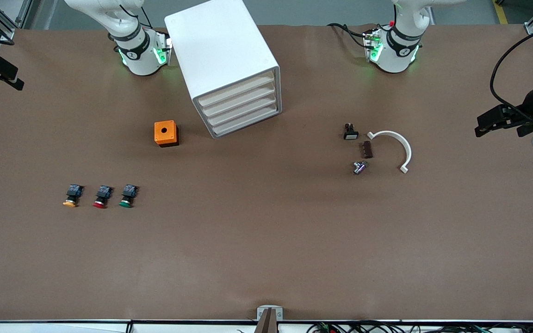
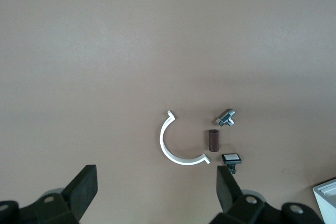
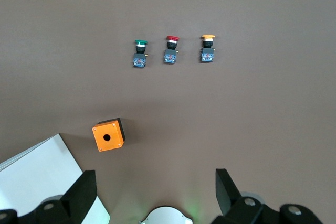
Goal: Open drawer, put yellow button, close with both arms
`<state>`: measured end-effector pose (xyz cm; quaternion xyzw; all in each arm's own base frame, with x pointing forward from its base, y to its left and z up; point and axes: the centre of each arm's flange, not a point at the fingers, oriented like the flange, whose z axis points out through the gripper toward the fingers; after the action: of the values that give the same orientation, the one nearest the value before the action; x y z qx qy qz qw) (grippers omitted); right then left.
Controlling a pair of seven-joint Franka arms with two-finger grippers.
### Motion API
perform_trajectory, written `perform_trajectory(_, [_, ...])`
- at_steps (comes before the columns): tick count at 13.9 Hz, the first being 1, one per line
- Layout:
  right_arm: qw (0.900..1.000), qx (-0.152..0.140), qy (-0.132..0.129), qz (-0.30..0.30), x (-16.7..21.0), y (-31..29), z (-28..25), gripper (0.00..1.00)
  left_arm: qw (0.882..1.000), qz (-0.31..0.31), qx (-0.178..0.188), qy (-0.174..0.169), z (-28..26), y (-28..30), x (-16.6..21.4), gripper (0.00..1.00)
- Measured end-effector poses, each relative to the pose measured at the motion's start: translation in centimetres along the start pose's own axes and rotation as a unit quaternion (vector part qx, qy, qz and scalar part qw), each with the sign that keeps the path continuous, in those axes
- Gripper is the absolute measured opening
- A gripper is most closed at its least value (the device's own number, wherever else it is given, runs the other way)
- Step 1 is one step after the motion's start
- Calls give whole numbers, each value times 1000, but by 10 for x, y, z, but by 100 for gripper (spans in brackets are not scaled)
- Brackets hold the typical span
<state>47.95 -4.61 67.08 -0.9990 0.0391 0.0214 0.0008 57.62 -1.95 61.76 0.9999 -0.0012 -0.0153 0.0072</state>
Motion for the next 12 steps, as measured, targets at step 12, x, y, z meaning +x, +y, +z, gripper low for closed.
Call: perform_trajectory(12, [1000,0,0,-1,0,-1,0,100,998,5,1,-55,75,7,35,100])
